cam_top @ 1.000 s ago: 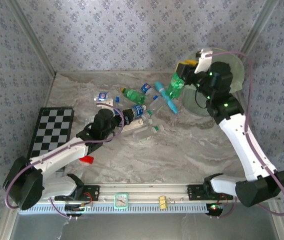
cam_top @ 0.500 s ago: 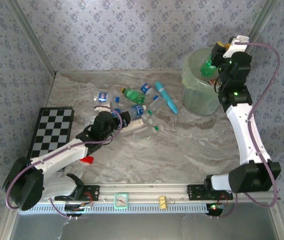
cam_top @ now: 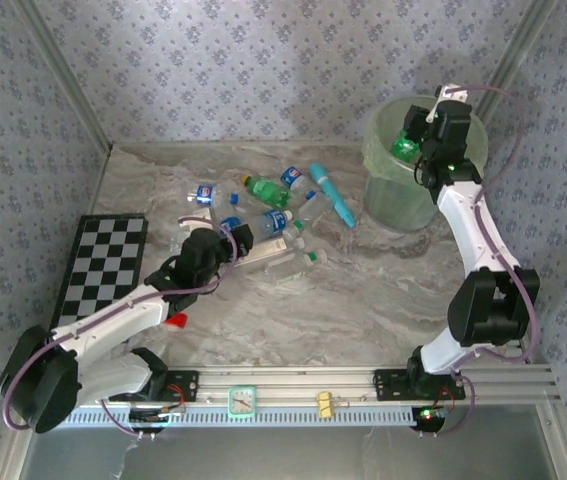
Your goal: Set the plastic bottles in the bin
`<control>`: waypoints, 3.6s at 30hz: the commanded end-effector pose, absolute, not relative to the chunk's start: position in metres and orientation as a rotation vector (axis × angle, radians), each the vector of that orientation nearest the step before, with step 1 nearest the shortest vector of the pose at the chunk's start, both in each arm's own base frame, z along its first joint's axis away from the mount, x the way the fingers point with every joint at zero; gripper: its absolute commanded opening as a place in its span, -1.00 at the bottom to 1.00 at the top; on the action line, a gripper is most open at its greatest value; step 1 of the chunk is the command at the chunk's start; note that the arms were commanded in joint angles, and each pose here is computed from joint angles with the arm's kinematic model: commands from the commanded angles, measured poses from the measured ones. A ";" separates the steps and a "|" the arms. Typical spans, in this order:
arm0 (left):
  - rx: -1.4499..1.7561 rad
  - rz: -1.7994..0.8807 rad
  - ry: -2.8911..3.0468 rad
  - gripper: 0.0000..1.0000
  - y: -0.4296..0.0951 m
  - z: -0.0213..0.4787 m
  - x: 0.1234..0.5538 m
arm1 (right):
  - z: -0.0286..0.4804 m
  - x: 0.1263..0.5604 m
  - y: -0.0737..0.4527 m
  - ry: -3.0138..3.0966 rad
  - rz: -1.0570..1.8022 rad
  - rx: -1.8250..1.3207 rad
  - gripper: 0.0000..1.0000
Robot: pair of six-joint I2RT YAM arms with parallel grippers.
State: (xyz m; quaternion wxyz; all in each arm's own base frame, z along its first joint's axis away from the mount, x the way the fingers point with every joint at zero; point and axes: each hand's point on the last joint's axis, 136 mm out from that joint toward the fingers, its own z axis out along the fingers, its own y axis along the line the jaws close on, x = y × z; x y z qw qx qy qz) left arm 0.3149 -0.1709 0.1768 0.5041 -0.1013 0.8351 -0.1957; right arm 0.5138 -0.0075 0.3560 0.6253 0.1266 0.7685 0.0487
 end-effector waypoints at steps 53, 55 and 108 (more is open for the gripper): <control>-0.807 -0.394 1.943 1.00 -0.030 0.155 0.316 | 0.136 0.314 0.296 2.496 0.290 -1.003 1.00; -0.821 -0.392 1.940 1.00 -0.026 0.154 0.314 | 0.126 0.312 0.299 2.520 0.286 -1.033 1.00; -0.806 -0.494 1.988 1.00 -0.042 0.142 0.318 | 0.108 0.285 0.284 2.731 0.233 0.076 1.00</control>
